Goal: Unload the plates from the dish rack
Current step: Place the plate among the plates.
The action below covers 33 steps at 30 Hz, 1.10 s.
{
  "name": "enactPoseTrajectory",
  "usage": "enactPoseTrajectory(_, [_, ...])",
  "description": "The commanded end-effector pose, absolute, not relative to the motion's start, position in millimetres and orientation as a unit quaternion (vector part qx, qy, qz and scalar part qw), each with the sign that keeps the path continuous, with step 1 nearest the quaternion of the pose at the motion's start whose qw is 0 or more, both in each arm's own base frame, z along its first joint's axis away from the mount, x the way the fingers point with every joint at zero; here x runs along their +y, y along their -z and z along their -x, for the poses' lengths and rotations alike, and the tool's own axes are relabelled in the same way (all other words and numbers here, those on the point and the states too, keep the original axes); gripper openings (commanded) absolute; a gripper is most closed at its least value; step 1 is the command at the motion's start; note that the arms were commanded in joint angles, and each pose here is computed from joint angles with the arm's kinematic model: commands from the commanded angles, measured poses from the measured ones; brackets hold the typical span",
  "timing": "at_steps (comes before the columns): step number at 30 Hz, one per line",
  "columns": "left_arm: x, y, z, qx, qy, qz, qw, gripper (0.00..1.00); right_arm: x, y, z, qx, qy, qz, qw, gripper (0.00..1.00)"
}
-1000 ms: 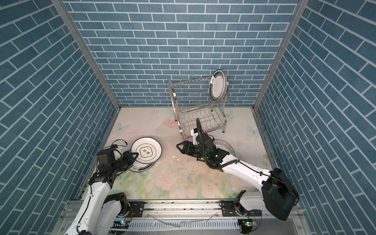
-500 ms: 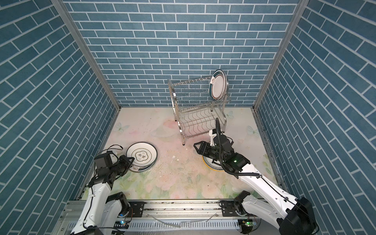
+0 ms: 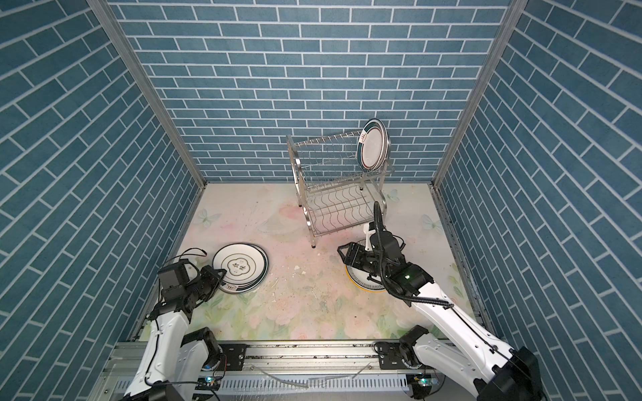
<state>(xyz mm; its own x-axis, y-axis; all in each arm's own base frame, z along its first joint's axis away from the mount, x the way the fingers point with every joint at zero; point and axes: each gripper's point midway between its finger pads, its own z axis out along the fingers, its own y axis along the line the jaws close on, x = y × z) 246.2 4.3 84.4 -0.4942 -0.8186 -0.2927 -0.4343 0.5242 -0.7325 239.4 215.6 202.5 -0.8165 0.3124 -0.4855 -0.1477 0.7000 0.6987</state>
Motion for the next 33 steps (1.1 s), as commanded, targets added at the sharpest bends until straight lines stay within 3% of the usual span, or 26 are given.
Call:
enactPoseTrajectory(1, [3.1,-82.1,-246.9,0.817,0.299,0.372,0.323,0.04,208.8,-195.7,-236.9,0.876,-0.371,-0.04,0.305,0.67])
enactPoseTrajectory(16, [7.0,-70.0,-241.2,0.825,0.279,0.389,0.299,0.66,210.9,-189.3,-237.4,0.876,-0.376,-0.039,0.3,0.66])
enactPoseTrajectory(30, [8.8,-55.0,-229.2,0.861,0.211,0.388,0.251,0.8,204.9,-192.3,-249.4,0.891,-0.326,-0.01,0.316,0.66])
enactPoseTrajectory(32, [8.9,-54.3,-227.8,0.864,0.205,0.387,0.248,0.99,205.4,-191.0,-251.4,0.892,-0.324,-0.006,0.314,0.66])
enactPoseTrajectory(33, [8.9,-54.4,-227.7,0.865,0.203,0.386,0.247,0.99,205.7,-191.5,-252.3,0.892,-0.324,-0.004,0.315,0.66])
